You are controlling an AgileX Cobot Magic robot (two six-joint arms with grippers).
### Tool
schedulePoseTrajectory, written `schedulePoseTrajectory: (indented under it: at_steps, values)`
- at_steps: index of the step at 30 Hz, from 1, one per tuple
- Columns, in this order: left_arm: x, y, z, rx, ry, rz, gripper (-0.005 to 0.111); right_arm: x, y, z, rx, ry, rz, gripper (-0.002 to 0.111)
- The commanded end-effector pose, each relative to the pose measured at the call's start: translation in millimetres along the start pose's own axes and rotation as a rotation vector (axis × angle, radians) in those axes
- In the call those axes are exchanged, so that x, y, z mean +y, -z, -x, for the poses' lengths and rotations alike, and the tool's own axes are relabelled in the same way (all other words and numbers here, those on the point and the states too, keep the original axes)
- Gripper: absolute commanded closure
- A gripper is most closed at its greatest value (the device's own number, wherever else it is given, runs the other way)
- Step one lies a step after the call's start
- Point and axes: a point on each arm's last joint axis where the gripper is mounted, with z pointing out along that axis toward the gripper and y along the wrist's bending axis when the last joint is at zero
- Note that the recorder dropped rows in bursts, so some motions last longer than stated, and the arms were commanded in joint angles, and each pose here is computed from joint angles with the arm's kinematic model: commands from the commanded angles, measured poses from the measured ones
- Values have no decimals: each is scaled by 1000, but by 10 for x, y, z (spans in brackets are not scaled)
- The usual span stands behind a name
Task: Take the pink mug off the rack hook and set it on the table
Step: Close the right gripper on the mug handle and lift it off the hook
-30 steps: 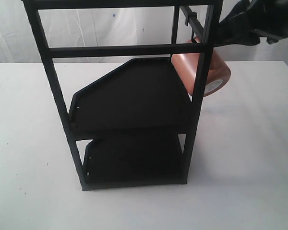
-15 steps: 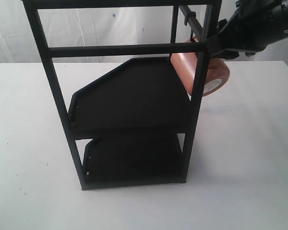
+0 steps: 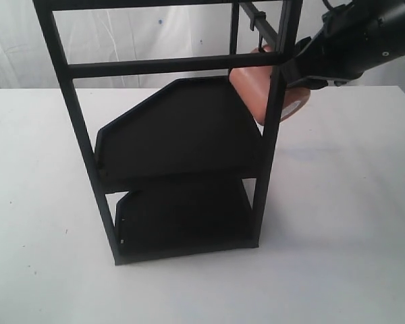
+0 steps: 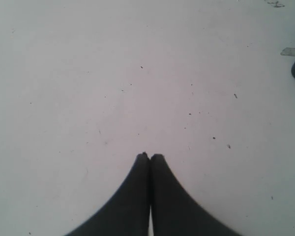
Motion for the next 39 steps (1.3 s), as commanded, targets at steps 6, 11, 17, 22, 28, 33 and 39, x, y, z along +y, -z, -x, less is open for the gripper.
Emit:
schedulePoseTrajectory:
  at_steps: [6, 11, 17, 22, 28, 33, 39]
  values:
    - [-6, -3, -25, 16, -1, -10, 107, -13, -45, 3, -16, -23, -1, 107]
    - [-6, -3, -25, 16, -1, -10, 107, -12, -45, 4, -17, -24, 0, 108]
    - [-6, -3, -25, 16, -1, -10, 107, 6, -14, 8, -17, -20, 5, 108]
    - [-6, -3, -25, 16, -1, -10, 107, 39, 66, 26, -30, -6, 0, 108]
    - [-6, -3, -25, 16, -1, -10, 107, 110, 208, 47, -45, 15, 4, 108]
    - [-6, -3, -25, 16, -1, -10, 107, 108, 275, 40, -36, 35, -33, 108]
    - [-6, -3, -25, 16, -1, -10, 107, 78, 276, 9, 0, 42, -66, 108]
